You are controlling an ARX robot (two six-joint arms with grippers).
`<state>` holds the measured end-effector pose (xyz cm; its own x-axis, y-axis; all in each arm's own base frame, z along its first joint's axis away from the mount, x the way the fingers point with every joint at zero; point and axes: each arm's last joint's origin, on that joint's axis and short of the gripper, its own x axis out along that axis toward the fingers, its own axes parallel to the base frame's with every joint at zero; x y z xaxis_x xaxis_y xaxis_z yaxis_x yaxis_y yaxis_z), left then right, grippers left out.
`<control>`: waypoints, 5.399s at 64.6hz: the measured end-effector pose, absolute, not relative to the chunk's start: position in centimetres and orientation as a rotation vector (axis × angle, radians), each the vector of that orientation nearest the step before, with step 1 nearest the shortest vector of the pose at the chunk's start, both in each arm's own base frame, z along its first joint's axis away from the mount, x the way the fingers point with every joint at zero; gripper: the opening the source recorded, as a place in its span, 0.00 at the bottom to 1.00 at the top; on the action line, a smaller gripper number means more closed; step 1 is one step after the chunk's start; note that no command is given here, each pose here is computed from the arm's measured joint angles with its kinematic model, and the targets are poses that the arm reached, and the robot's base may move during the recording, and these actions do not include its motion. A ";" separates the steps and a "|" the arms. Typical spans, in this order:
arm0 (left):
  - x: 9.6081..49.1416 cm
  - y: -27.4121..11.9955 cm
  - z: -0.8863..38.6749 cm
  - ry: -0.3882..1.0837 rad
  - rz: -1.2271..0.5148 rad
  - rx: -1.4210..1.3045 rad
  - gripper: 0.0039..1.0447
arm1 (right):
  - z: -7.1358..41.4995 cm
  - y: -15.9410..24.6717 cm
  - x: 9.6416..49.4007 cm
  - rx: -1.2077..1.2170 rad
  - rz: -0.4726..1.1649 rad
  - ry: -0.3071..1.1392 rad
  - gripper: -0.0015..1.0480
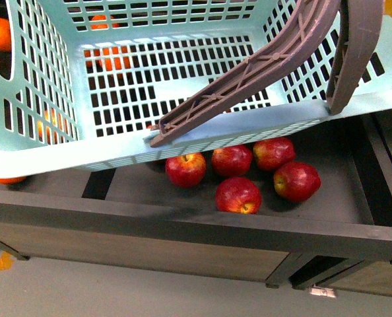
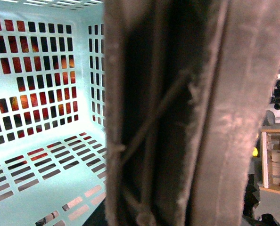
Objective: Pick mango and avocado into basket
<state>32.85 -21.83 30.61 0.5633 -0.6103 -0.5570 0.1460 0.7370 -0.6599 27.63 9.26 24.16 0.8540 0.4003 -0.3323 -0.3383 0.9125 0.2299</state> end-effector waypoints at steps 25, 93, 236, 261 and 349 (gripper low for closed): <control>32.9 -21.8 30.5 0.862 -0.470 -0.591 0.13 | 24.0 9.0 27.9 0.172 0.279 0.374 0.91; 32.9 -21.8 30.5 0.867 -0.477 -0.596 0.13 | 17.8 0.2 15.7 0.004 0.005 0.012 0.02; 32.8 -21.8 30.5 0.867 -0.477 -0.595 0.13 | 16.9 0.0 13.6 0.003 0.003 -0.016 0.92; 32.8 -21.8 30.5 0.867 -0.478 -0.595 0.13 | 16.9 0.0 13.6 0.003 0.002 -0.014 0.92; 33.0 -21.6 30.5 0.865 -0.471 -0.598 0.13 | 16.9 0.0 13.6 0.002 0.008 -0.014 0.92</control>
<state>32.98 -21.62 30.50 0.5666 -0.6048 -0.5596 0.1426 0.7409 -0.6563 13.60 0.04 16.91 0.9999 0.0080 0.0143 -0.0080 1.0000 0.0024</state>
